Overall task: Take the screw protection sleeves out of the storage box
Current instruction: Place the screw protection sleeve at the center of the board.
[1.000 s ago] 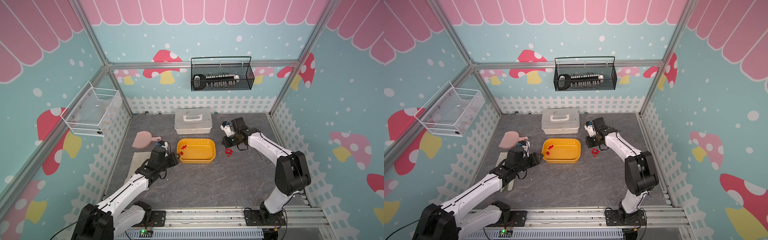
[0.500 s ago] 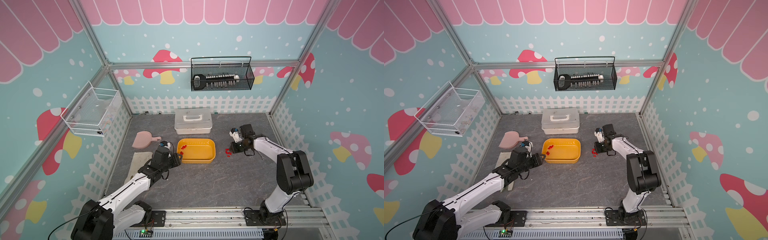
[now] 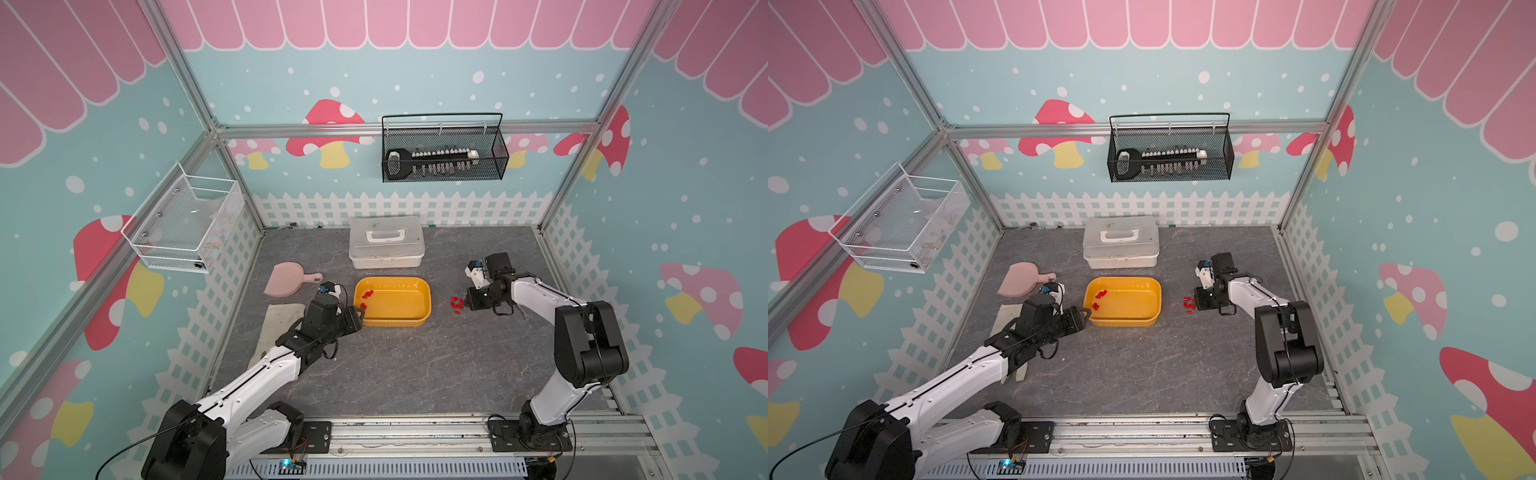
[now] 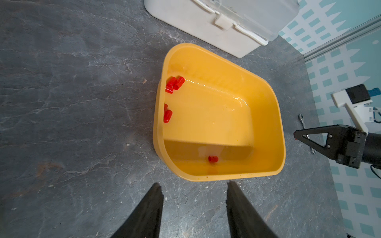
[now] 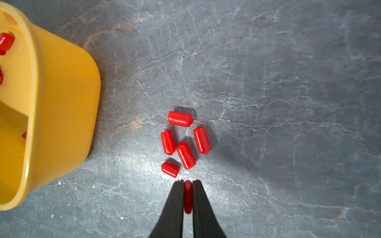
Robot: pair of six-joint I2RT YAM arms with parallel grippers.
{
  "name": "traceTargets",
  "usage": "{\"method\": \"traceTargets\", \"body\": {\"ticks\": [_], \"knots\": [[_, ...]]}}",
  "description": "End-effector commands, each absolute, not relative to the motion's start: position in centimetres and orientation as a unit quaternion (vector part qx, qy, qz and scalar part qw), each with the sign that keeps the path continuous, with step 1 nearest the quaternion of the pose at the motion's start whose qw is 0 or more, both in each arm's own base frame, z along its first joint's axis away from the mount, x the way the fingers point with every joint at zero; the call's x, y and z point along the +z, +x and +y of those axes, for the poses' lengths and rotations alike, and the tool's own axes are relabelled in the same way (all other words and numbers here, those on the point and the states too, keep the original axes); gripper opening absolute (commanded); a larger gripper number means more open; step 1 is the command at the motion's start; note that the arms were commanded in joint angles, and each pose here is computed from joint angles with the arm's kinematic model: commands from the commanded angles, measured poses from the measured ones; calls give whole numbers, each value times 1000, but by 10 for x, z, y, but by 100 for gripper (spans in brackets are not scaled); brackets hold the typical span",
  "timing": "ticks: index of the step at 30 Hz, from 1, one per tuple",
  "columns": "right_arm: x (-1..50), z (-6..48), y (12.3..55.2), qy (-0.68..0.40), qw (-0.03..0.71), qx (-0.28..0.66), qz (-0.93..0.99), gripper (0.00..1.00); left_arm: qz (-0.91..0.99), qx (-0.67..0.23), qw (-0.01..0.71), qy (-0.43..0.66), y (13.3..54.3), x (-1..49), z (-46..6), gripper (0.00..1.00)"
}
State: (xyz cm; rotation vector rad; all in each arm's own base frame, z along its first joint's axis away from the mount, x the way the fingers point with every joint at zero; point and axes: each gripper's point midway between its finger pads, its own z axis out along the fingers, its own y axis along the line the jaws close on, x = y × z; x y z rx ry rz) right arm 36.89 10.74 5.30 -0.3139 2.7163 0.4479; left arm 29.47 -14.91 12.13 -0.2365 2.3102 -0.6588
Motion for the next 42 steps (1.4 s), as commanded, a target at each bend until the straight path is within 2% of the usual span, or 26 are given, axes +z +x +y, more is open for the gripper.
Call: {"method": "traceTargets", "body": {"ticks": [1, 12, 26, 35, 42], "knots": [[37, 103, 366, -112, 169, 151, 968, 14, 891, -251, 366, -93, 295, 127, -147, 52], [29, 105, 368, -106, 150, 161, 970, 15, 892, -250, 365, -95, 292, 126, -145, 52], [29, 105, 366, -105, 148, 164, 970, 24, 892, -251, 364, -96, 292, 127, -145, 52], [61, 111, 370, -118, 199, 179, 956, 33, 893, -245, 367, -90, 294, 138, -145, 53], [92, 120, 367, -135, 239, 207, 939, 36, 908, -211, 357, -58, 298, 143, -144, 53]]}}
